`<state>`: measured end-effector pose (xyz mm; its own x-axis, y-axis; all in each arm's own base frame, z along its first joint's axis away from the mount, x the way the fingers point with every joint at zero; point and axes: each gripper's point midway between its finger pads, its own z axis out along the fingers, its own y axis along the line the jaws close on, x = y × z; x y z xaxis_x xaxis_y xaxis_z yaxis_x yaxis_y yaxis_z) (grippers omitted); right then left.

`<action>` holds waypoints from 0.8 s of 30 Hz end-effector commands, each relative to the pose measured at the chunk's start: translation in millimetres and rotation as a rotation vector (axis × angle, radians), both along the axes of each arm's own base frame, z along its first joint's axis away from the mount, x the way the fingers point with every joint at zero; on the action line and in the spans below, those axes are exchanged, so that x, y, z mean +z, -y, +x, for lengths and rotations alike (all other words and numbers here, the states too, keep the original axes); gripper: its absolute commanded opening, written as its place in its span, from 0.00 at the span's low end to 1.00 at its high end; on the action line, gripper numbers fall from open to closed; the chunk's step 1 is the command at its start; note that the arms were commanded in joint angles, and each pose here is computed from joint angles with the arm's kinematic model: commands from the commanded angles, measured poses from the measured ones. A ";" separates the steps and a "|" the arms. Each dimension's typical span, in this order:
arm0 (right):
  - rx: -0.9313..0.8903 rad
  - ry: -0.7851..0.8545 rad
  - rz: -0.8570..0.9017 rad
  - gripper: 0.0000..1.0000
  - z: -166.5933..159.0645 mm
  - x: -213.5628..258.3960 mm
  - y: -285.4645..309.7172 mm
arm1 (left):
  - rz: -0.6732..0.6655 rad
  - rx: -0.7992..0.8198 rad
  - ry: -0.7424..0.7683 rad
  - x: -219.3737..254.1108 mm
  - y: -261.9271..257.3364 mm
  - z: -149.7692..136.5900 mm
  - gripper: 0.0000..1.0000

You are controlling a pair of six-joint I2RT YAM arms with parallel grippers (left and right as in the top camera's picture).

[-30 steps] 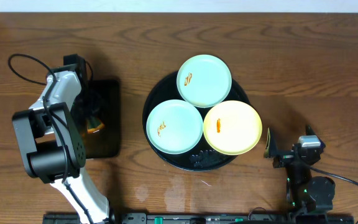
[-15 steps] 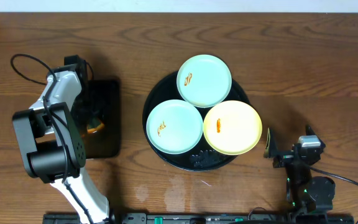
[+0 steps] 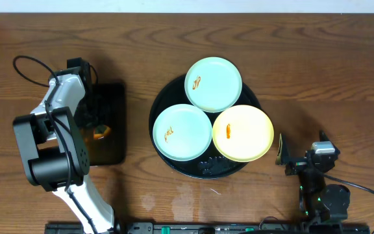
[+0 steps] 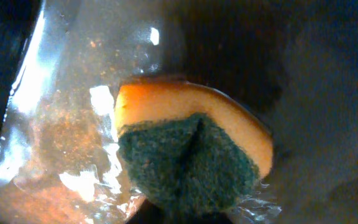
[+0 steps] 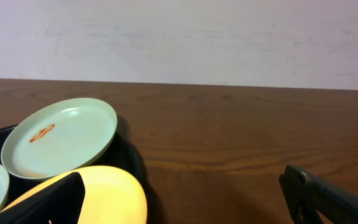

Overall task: Clean dirty plates on tray and stack at the side
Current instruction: 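Lift the sponge with the left gripper above the tray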

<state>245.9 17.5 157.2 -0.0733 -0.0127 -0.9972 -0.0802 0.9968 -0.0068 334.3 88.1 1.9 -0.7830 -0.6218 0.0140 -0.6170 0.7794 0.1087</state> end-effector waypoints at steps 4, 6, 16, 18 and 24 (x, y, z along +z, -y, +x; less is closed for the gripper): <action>-0.007 0.001 -0.007 0.99 -0.1 -0.4 1.7 | 0.011 0.003 0.028 33.2 -3.0 10.0 0.08; -0.007 0.001 -0.007 0.99 -0.1 -0.4 1.7 | 0.015 0.003 0.081 60.3 -3.4 16.8 0.08; -0.007 0.001 -0.007 0.99 -0.1 -0.4 1.7 | 0.099 -0.005 0.454 193.8 -3.8 17.1 0.07; -0.007 0.001 -0.008 0.99 -0.1 -0.4 1.7 | 0.112 -0.005 0.450 193.1 -5.4 13.8 0.07; -0.007 0.001 -0.007 0.99 -0.1 -0.4 1.7 | -0.071 0.004 0.365 111.3 21.4 17.8 0.07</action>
